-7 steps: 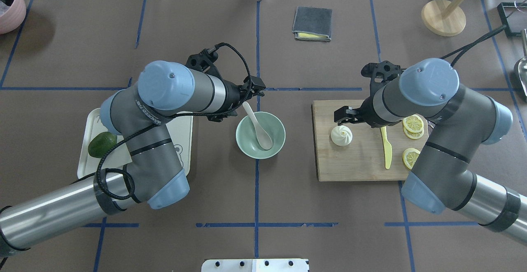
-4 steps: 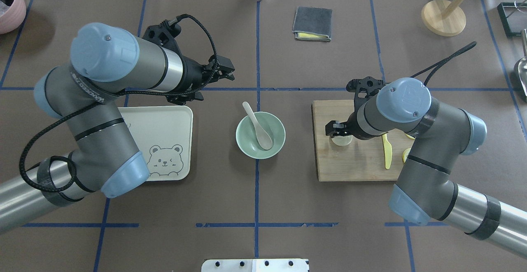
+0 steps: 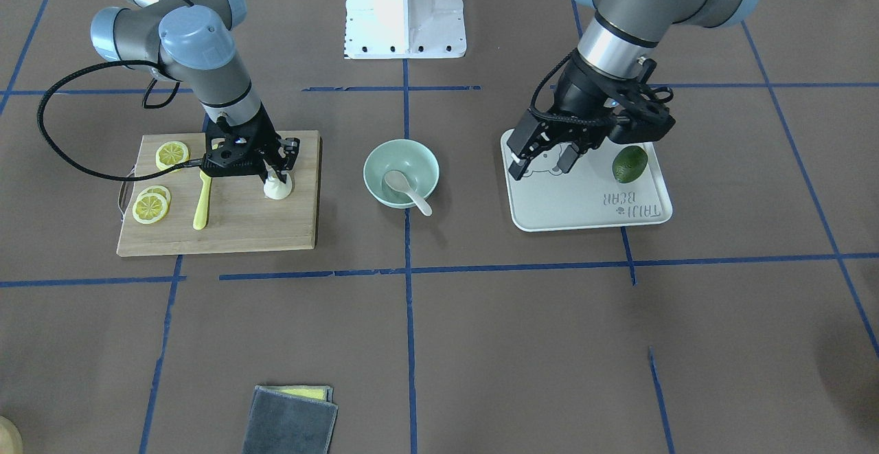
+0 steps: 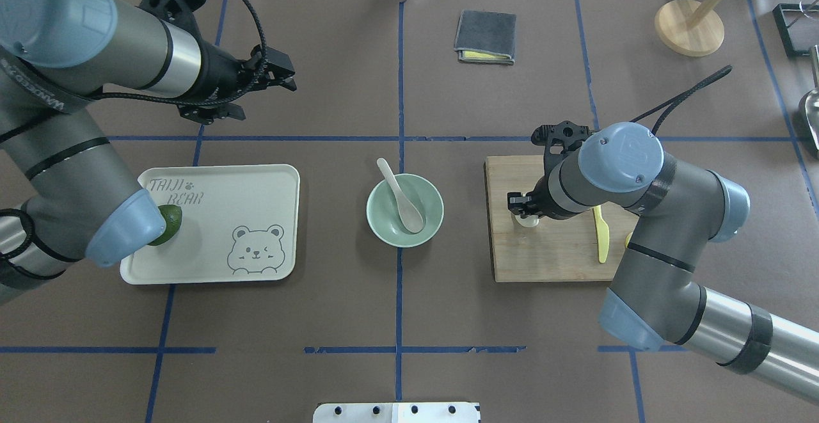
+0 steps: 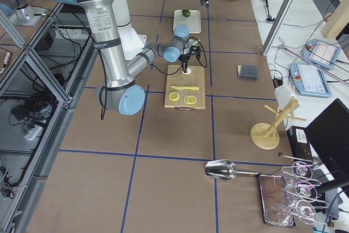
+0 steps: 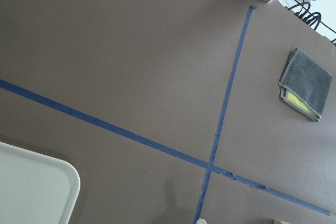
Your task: Put spoon and bun in bowl
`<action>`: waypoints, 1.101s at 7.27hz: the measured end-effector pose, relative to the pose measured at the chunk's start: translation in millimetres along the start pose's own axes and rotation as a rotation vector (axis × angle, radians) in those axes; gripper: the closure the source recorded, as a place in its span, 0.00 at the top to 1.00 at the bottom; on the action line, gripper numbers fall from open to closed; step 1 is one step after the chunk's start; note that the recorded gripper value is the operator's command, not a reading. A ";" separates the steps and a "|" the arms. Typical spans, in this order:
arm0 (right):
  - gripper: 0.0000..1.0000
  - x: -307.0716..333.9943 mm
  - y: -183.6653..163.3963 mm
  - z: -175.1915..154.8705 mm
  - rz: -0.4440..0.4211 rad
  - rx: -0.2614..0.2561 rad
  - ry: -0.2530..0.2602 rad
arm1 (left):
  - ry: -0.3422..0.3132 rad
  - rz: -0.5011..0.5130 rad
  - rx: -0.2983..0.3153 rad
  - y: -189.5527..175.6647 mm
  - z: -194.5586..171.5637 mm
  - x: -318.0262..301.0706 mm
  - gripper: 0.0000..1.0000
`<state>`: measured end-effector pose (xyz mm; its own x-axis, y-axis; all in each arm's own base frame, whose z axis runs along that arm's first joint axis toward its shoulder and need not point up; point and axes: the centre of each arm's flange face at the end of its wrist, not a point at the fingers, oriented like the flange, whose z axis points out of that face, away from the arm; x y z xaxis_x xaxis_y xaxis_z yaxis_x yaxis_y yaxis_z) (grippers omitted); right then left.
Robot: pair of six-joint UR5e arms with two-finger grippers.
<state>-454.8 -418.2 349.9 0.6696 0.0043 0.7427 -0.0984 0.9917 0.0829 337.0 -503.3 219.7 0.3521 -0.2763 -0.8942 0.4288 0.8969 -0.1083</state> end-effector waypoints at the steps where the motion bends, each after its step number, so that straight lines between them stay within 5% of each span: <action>1: 0.00 -8.0 -2.4 -7.9 -0.005 0.009 -0.017 | -0.027 0.037 0.011 -18.3 -4.9 -23.7 1.00; 5: 0.00 -72.5 -23.9 -77.4 -0.032 0.091 -0.159 | -0.173 0.252 0.057 -103.5 -45.3 -155.1 1.00; 8: 0.00 -144.7 -25.4 -63.7 -0.067 0.111 -0.178 | -0.255 0.392 0.060 -143.5 -83.5 -240.3 1.00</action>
<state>-502.3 -435.8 198.0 0.5379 -0.0937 0.8378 -0.1446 0.9688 0.2012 121.3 -536.8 413.8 0.6874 -0.0032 -0.7263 0.2670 0.9311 0.2486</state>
